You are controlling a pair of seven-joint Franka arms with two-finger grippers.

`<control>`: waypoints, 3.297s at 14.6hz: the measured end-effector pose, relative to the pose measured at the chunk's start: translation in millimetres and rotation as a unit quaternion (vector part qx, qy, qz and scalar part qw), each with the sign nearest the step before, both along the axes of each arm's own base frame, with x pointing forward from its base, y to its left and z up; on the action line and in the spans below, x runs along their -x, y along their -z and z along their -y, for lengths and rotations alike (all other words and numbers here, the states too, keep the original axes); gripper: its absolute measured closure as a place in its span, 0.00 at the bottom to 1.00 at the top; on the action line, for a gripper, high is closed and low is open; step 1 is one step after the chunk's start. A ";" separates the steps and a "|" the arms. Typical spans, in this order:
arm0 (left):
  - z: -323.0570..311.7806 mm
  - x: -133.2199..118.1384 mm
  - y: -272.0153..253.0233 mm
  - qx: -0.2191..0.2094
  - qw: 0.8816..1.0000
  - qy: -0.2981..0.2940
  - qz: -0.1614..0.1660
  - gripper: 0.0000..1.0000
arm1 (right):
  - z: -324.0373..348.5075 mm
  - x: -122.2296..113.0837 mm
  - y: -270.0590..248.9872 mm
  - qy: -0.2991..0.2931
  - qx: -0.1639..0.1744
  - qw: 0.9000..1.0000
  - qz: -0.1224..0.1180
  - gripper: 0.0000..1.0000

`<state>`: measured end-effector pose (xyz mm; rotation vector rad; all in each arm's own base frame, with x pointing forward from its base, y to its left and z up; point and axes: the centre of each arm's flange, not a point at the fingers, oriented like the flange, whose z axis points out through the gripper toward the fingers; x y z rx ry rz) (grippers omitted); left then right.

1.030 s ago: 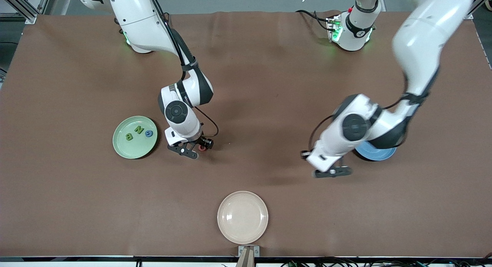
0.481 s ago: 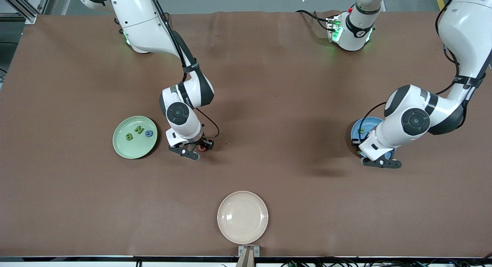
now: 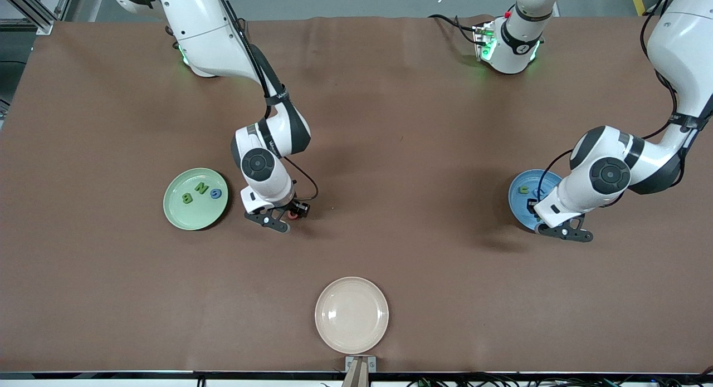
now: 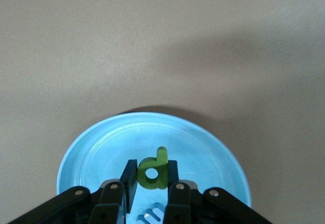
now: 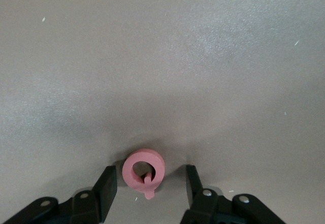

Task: Sort upper and lower case letters into plates
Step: 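Place the d on the blue plate while the right gripper grasps the Q, then place the Q on the green plate while the left gripper withdraws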

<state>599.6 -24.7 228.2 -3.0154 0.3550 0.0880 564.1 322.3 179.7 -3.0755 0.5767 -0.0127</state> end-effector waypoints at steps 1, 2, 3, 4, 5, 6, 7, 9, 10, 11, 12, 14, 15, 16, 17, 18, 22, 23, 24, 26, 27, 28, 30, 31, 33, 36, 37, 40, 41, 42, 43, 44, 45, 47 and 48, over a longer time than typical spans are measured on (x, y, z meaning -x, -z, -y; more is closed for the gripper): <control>-5.1 1.6 4.4 -0.002 1.000 0.005 -0.002 0.72 | 0.0 0.0 0.0 0.000 0.000 1.000 0.000 0.39; -9.3 3.0 8.9 -0.003 1.000 0.009 -0.004 0.72 | 0.0 0.0 0.0 0.000 0.000 1.000 0.000 0.41; -12.5 4.1 13.1 -0.004 1.000 0.013 -0.007 0.72 | 0.0 0.0 0.0 0.000 0.000 1.000 0.000 0.41; -14.6 4.9 17.1 -0.004 1.000 0.016 -0.008 0.72 | 0.0 0.0 0.0 0.000 0.000 1.000 0.000 0.41; -16.2 5.4 20.8 -0.005 1.000 0.018 -0.009 0.72 | 0.0 0.0 0.1 0.000 0.000 1.000 0.000 0.41; -17.7 5.8 24.5 -0.005 1.000 0.019 -0.009 0.72 | 0.0 0.0 0.1 0.000 0.000 1.000 0.000 0.41; -18.7 6.4 27.9 -0.003 1.000 0.019 -0.010 0.72 | 0.1 0.0 0.2 0.000 0.000 1.000 0.000 0.42; -18.5 8.5 33.5 -0.001 1.000 0.020 -0.013 0.72 | 0.4 -0.1 0.5 0.000 0.000 1.000 0.000 0.47; -17.8 9.4 35.1 0.000 1.000 0.021 -0.015 0.72 | 0.8 -0.2 1.0 0.001 0.001 1.000 0.000 0.53; -17.4 10.1 36.1 0.000 1.000 0.022 -0.016 0.72 | 1.1 -1.0 0.1 0.002 0.000 1.000 0.000 0.63; -17.4 10.9 37.1 0.000 1.000 0.022 -0.017 0.72 | 1.4 -1.3 0.1 0.002 0.000 1.000 0.001 0.64; -18.1 12.7 39.5 0.000 1.000 0.022 -0.019 0.72 | 1.7 -1.5 0.0 0.003 0.000 1.000 0.000 0.64; -18.1 13.3 40.3 0.001 1.000 0.022 -0.019 0.72 | 2.6 -2.1 -0.2 0.004 0.000 1.000 0.001 0.64; -17.9 13.6 40.6 0.001 1.000 0.022 -0.019 0.72 | 4.5 -3.5 -0.7 0.006 0.001 1.000 0.000 0.64; -17.8 13.5 40.5 0.001 1.000 0.022 -0.019 0.70 | 8.3 -5.9 -1.5 0.009 0.003 1.000 -0.002 0.64; -17.9 13.3 40.3 0.002 1.000 0.022 -0.018 0.69 | 14.5 -9.7 -3.0 0.014 0.006 1.000 -0.010 0.64; -22.6 8.8 29.5 0.000 0.999 0.041 -0.009 0.33 | 59.3 -33.1 -32.9 0.015 0.011 0.999 -0.051 0.64; -24.4 6.9 18.7 0.004 0.999 0.040 -0.005 0.25 | 77.6 -38.4 -44.4 0.006 0.007 0.998 -0.058 0.64; -26.5 5.9 3.2 0.008 0.999 0.035 -0.004 0.15 | 100.4 -42.5 -55.7 -0.005 0.001 0.998 -0.062 0.64; -36.1 7.3 -38.4 0.018 1.000 0.025 -0.005 0.00 | 152.6 -42.1 -70.4 -0.035 -0.008 0.997 -0.066 0.64; -45.0 9.9 -63.6 0.024 1.000 0.017 -0.005 0.00 | 178.3 -37.7 -73.2 -0.047 -0.012 0.996 -0.070 0.64; -56.7 13.9 -88.3 0.029 1.000 0.007 -0.004 0.00 | 201.7 -32.1 -74.0 -0.056 -0.013 0.996 -0.075 0.64; -81.1 20.1 -120.8 0.033 0.999 -0.011 0.002 0.00 | 235.5 -21.3 -69.6 -0.065 -0.012 0.995 -0.080 0.64; -88.6 20.5 -125.6 0.034 0.999 -0.017 0.004 0.00 | 242.8 -17.6 -65.6 -0.067 -0.010 0.995 -0.079 0.64; -90.9 20.0 -125.1 0.036 0.999 -0.019 0.004 0.00 | 248.5 -11.9 -55.5 -0.076 -0.006 0.995 -0.070 0.64; -88.2 17.7 -127.4 0.039 0.999 -0.019 0.006 0.00 | 265.1 -5.7 -43.3 -0.087 -0.001 0.995 -0.052 0.64; -88.2 16.9 -128.7 0.042 0.999 -0.021 0.006 0.00 | 272.6 -4.2 -40.3 -0.089 0.000 0.995 -0.048 0.64; -89.4 15.4 -131.3 0.047 0.998 -0.028 0.008 0.00 | 289.7 -2.8 -35.9 -0.091 0.002 0.995 -0.042 0.64; -89.3 15.2 -131.6 0.047 0.998 -0.029 0.008 0.00 | 291.4 -2.5 -34.3 -0.091 0.003 0.995 -0.042 0.64; -89.1 15.2 -131.7 0.047 0.998 -0.030 0.008 0.00 | 291.7 -2.2 -32.0 -0.091 0.004 0.995 -0.041 0.64; -88.9 15.1 -131.8 0.047 0.998 -0.030 0.008 0.00 | 291.5 -1.7 -29.0 -0.091 0.006 0.995 -0.040 0.64; -88.6 15.0 -131.8 0.047 0.998 -0.030 0.008 0.00 | 291.2 -1.3 -25.6 -0.092 0.008 0.995 -0.039 0.64; -88.0 14.9 -131.9 0.047 0.998 -0.029 0.008 0.00 | 290.8 -1.0 -22.0 -0.093 0.009 0.995 -0.039 0.64; -86.1 14.7 -131.9 0.047 0.998 -0.029 0.008 0.00 | 290.2 -0.2 -15.3 -0.094 0.012 0.995 -0.041 0.64; -85.5 14.6 -131.9 0.047 0.998 -0.029 0.008 0.00 | 289.9 0.1 -13.5 -0.094 0.012 0.995 -0.042 0.64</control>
